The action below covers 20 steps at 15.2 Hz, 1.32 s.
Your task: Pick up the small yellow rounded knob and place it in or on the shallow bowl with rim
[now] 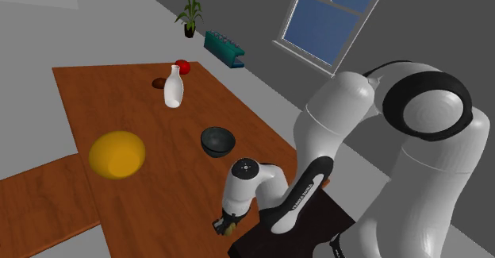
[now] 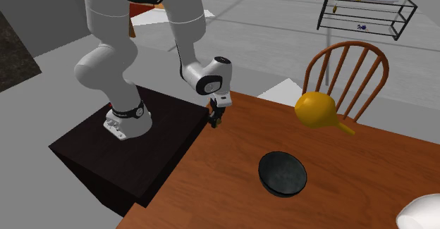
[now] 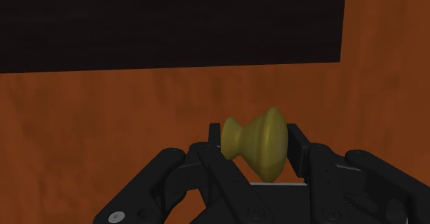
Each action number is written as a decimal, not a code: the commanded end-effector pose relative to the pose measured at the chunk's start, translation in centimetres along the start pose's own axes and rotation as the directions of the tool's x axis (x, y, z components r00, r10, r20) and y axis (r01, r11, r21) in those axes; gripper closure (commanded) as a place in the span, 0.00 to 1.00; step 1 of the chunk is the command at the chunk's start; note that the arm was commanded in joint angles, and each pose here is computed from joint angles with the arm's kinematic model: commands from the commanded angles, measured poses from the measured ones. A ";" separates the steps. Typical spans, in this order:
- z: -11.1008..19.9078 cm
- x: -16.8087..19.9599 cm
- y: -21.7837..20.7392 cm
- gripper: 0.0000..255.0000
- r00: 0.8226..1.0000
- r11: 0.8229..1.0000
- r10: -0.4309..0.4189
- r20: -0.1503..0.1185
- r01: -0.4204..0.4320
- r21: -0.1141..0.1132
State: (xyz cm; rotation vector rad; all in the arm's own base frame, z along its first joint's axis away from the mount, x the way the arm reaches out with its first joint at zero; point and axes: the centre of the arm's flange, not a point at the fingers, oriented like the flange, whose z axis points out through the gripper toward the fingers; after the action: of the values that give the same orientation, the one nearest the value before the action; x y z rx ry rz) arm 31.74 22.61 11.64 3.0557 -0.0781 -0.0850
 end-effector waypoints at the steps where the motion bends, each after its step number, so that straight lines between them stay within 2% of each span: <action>1: -1.0 0.0 0.1 1.00 1.000 1.000 0.000 0.000 0.000 0.000; 20: -11.0 -0.6 0.9 1.00 1.000 1.000 0.000 0.000 0.000 0.000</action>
State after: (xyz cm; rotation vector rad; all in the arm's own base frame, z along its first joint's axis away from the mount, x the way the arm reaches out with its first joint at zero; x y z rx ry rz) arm 31.81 22.65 22.03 3.0546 -0.0778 -0.0837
